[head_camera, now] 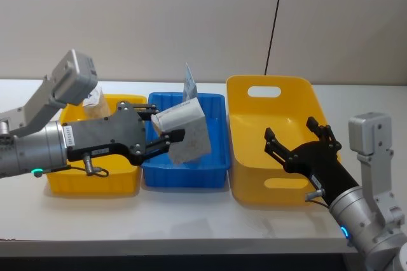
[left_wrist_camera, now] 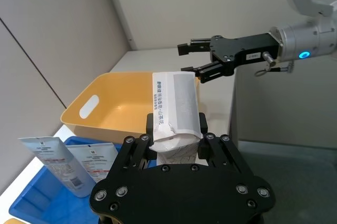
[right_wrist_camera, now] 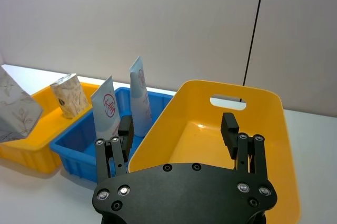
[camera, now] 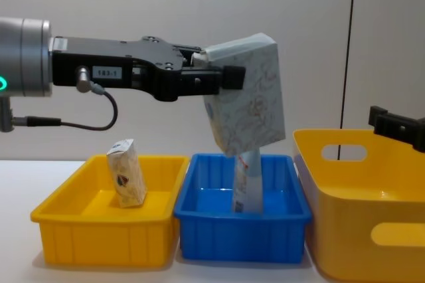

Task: Bimanual collaborative sorting of washing and personal care products

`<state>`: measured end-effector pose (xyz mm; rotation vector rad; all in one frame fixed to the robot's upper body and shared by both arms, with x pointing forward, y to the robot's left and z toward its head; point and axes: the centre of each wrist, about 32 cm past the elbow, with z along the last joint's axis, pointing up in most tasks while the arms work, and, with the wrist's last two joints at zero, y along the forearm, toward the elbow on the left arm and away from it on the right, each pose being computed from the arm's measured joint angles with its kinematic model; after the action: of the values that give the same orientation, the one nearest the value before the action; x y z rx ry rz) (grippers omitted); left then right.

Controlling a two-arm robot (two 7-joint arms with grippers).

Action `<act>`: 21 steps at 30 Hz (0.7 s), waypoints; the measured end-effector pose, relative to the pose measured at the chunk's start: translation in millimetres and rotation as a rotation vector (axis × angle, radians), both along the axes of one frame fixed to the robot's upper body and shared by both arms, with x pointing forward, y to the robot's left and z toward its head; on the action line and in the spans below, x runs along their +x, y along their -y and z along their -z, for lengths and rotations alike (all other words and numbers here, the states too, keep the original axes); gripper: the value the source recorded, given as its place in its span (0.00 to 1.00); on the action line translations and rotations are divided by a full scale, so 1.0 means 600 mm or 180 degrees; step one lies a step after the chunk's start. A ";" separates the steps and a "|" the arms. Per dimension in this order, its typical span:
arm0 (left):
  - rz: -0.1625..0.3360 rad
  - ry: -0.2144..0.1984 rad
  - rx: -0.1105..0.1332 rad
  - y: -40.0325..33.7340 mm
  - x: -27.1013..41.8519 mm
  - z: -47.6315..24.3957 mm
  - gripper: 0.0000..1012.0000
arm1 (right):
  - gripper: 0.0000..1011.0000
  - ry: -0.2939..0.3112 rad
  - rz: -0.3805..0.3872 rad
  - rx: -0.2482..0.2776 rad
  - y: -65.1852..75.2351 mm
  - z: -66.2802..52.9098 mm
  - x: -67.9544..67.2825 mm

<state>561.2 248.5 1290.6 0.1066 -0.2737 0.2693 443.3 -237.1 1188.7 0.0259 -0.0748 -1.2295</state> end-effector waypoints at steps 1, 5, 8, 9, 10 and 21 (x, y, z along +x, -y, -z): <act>0.0011 -0.0001 0.0004 -0.001 0.000 0.000 0.36 | 0.99 0.0000 0.0000 0.0000 0.000 0.000 0.000; 0.0060 -0.0004 0.0028 -0.008 0.003 -0.001 0.36 | 0.99 0.0000 0.0000 0.0000 0.000 0.000 0.000; 0.0091 -0.0003 0.0044 -0.011 0.005 -0.002 0.36 | 0.99 0.0000 0.0000 0.0000 0.000 0.000 0.000; 0.0101 -0.0003 0.0047 -0.012 0.006 -0.002 0.36 | 0.99 0.0000 0.0000 0.0000 0.000 0.000 0.000; 0.0115 -0.0003 0.0053 -0.014 0.007 -0.003 0.36 | 0.99 0.0000 0.0000 0.0000 0.000 0.000 0.000; 0.0178 -0.0001 0.0081 -0.021 0.012 -0.005 0.36 | 0.99 -0.0004 -0.0098 0.0038 0.008 -0.003 0.002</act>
<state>568.5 261.1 1293.4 0.1238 -0.2795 0.2104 444.7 -242.0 1190.5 0.0365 -0.0659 -1.1992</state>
